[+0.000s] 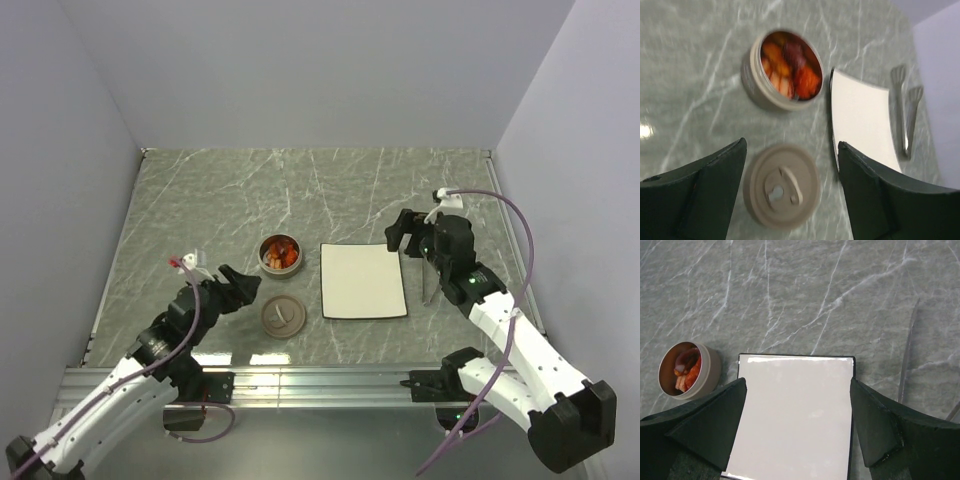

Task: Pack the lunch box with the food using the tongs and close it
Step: Pick up the lid of the lunch box with the left arm

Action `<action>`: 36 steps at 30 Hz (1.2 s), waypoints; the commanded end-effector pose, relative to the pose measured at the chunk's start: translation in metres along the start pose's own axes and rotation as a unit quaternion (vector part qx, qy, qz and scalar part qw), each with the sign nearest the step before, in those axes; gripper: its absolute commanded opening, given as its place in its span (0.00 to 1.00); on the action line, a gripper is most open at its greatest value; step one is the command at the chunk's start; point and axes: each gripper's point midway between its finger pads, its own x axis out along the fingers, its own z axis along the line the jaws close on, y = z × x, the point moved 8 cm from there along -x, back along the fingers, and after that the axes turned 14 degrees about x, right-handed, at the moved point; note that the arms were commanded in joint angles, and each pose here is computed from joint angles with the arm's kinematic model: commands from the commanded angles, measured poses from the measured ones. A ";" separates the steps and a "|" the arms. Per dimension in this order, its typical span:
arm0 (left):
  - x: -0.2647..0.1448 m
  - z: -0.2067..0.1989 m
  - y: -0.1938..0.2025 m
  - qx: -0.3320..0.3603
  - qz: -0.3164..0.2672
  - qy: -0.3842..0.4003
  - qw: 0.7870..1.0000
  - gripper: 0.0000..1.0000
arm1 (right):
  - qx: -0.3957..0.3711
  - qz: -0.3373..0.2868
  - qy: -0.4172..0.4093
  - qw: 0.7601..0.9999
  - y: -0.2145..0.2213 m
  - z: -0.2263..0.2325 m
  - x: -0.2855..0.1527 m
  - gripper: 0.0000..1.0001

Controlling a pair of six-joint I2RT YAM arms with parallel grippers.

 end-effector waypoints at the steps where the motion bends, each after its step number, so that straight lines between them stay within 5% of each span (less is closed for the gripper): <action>1: -0.003 -0.003 0.013 -0.006 0.054 -0.048 0.997 0.79 | -0.009 -0.009 -0.021 1.000 -0.001 0.006 0.007 0.91; 9: -0.006 -0.036 0.044 0.094 0.111 -0.133 0.980 0.82 | -0.014 -0.008 -0.015 1.000 0.002 0.004 0.009 0.91; 20: 0.004 -0.054 0.058 0.102 0.139 -0.093 0.981 0.72 | -0.014 -0.009 -0.020 1.000 0.003 0.004 0.009 0.91; 36: 0.022 -0.057 0.074 0.115 0.180 -0.042 0.976 0.72 | -0.017 -0.001 -0.020 1.000 0.007 0.004 0.011 0.91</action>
